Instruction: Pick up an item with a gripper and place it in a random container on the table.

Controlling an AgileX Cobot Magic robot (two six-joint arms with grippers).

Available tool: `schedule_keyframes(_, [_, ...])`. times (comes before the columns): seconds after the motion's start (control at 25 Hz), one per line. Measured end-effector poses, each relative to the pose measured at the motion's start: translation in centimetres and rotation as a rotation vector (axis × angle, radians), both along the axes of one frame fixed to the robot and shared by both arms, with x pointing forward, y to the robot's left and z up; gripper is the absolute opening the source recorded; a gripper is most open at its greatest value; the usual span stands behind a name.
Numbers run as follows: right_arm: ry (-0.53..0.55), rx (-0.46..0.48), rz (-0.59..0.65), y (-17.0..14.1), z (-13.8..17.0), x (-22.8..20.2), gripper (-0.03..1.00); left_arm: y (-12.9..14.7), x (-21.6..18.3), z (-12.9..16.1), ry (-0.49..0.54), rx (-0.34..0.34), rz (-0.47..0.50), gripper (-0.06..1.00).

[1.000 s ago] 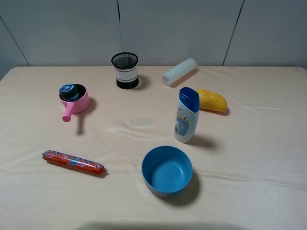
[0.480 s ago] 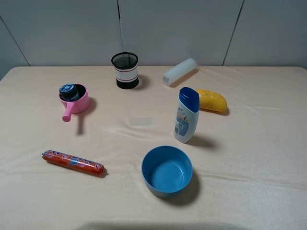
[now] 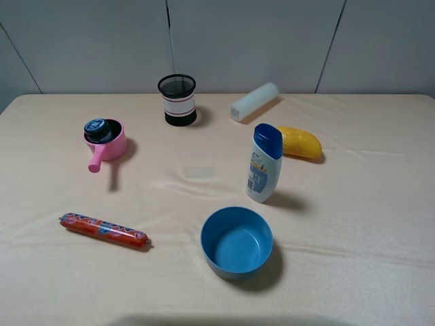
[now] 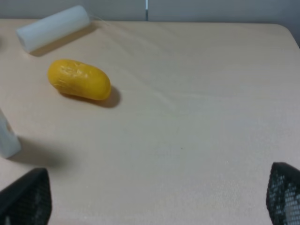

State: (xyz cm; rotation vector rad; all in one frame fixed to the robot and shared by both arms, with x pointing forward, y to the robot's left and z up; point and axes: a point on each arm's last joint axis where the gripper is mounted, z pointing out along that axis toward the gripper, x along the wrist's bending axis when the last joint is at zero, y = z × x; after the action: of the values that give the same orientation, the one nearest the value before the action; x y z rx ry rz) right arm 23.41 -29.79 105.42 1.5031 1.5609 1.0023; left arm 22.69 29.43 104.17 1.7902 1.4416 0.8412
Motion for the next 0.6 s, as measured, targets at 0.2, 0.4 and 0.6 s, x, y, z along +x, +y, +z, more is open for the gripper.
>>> schedule_keyframes(0.2, [0.000,0.000,0.000,0.00,0.00,0.00,0.69,0.00,0.00,0.00,0.000,0.000,0.000,0.99])
schedule_keyframes(0.4, [0.000,0.000,0.000,0.00,0.00,0.00,0.69,0.01,0.00,0.00,0.000,0.001,0.000,0.99])
schedule_keyframes(0.6, [0.000,0.000,0.000,0.00,0.00,0.00,0.69,0.01,0.00,0.00,0.000,0.001,0.000,0.99])
